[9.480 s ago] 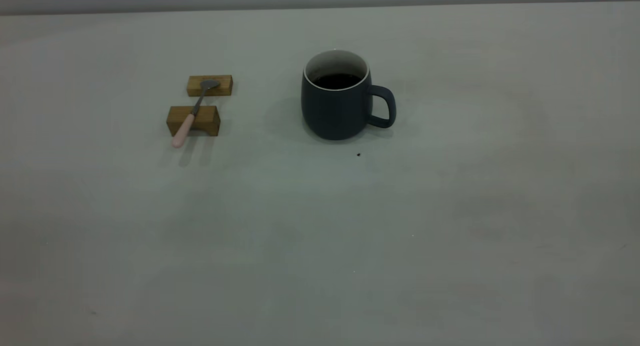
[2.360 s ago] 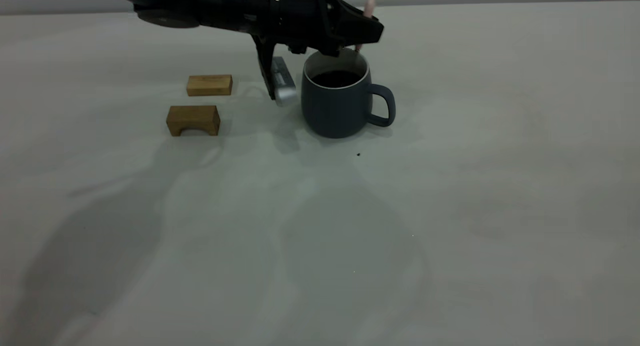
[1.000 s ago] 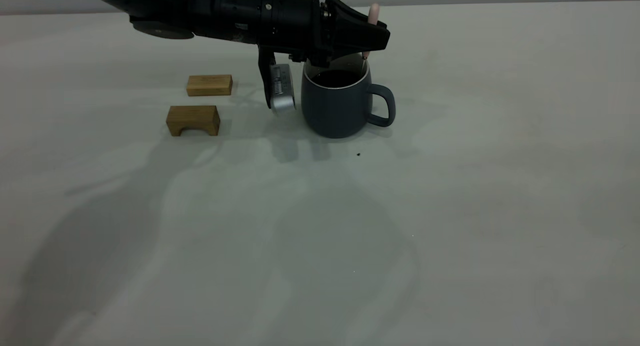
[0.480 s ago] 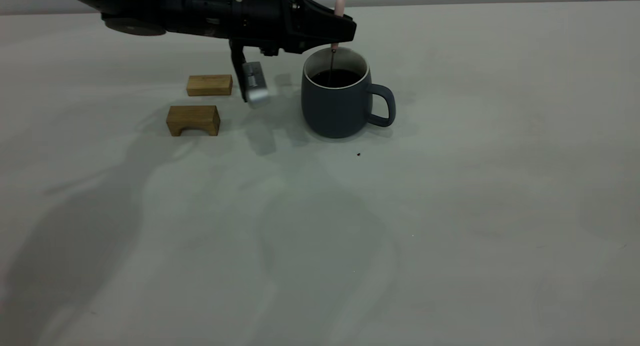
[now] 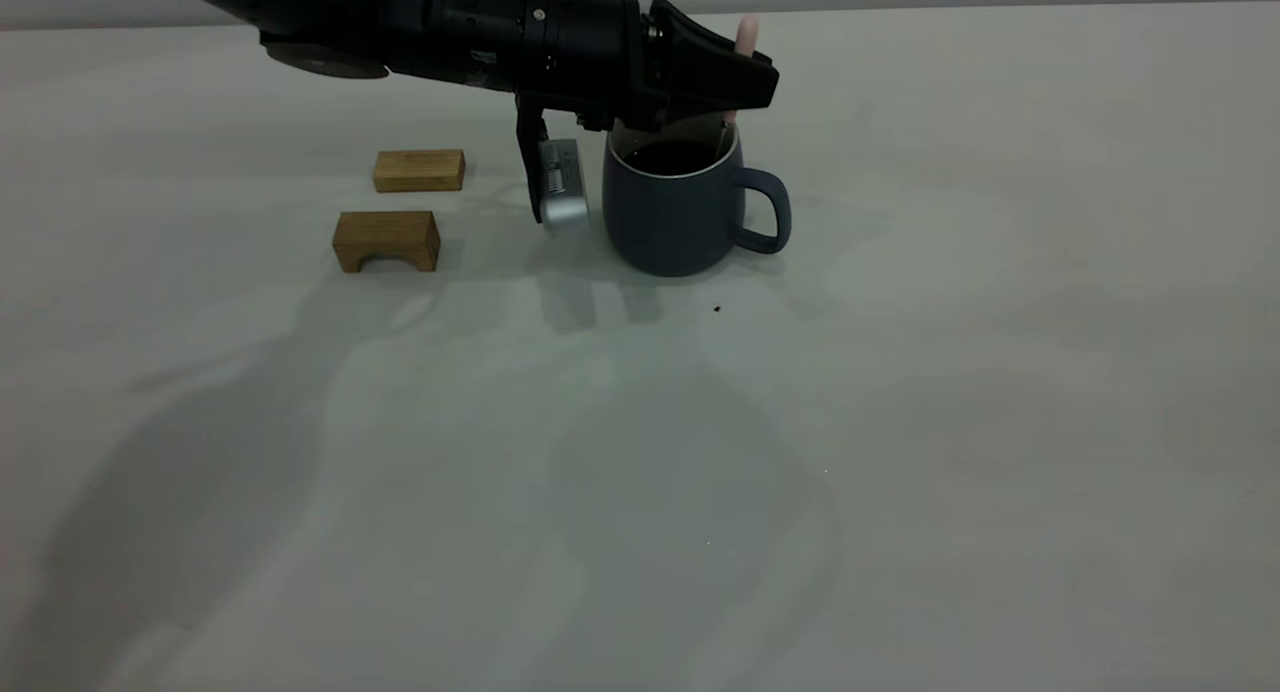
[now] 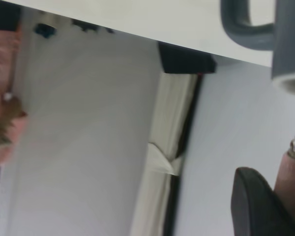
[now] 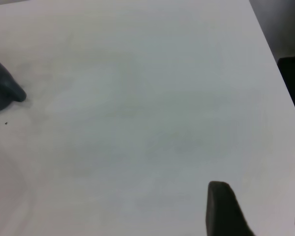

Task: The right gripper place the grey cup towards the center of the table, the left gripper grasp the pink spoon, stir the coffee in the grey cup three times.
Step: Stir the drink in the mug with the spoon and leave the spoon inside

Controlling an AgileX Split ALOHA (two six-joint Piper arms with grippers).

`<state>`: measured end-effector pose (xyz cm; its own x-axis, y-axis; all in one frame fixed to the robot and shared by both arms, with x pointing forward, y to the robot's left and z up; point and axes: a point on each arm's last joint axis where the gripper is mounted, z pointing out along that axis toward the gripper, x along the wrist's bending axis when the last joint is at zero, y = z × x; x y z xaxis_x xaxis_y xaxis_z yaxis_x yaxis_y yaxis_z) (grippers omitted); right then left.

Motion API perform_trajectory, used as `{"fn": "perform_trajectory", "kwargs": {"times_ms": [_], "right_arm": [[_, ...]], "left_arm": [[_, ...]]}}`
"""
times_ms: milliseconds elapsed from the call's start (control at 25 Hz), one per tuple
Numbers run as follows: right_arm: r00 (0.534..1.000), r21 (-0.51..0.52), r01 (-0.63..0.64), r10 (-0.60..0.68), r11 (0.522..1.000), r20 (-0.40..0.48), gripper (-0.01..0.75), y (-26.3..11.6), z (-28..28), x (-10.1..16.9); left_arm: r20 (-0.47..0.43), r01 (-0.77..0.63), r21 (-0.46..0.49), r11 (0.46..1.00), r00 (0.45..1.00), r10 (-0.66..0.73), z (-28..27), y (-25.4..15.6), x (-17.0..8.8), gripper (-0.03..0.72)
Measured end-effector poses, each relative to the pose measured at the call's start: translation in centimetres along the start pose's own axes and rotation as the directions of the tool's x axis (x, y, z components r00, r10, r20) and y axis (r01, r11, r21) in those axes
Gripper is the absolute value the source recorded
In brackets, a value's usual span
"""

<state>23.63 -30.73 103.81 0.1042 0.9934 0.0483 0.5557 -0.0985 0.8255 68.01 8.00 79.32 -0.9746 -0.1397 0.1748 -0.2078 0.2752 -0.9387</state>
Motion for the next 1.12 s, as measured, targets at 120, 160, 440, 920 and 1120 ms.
{"fn": "perform_trajectory", "kwargs": {"times_ms": [120, 160, 440, 920, 1120], "right_arm": [[1.000, 0.000, 0.000, 0.000, 1.000, 0.000, 0.394, 0.0, 0.0, 0.0], [1.000, 0.000, 0.000, 0.000, 1.000, 0.000, 0.394, 0.0, 0.0, 0.0], [1.000, 0.000, 0.000, 0.000, 1.000, 0.000, 0.394, 0.0, 0.0, 0.0], [1.000, 0.000, 0.000, 0.000, 1.000, 0.000, 0.394, 0.0, 0.0, 0.0], [1.000, 0.000, 0.000, 0.000, 1.000, 0.000, 0.394, 0.0, 0.0, 0.0]], "left_arm": [[-0.035, -0.029, -0.039, 0.999, 0.999, 0.027, -0.6, 0.5, 0.0, 0.124], [-0.040, -0.032, -0.046, 0.998, 0.999, 0.030, -0.9, 0.6, -0.1, 0.124], [0.026, -0.001, -0.048, 0.999, 1.000, 0.002, -3.2, 1.1, -1.6, 0.124], [0.076, 0.014, -0.039, 0.999, 0.997, -0.011, -2.4, 0.8, -1.8, 0.124], [-0.017, -0.004, -0.011, 1.000, 1.000, 0.004, -2.4, 0.6, -0.9, 0.189]]}}
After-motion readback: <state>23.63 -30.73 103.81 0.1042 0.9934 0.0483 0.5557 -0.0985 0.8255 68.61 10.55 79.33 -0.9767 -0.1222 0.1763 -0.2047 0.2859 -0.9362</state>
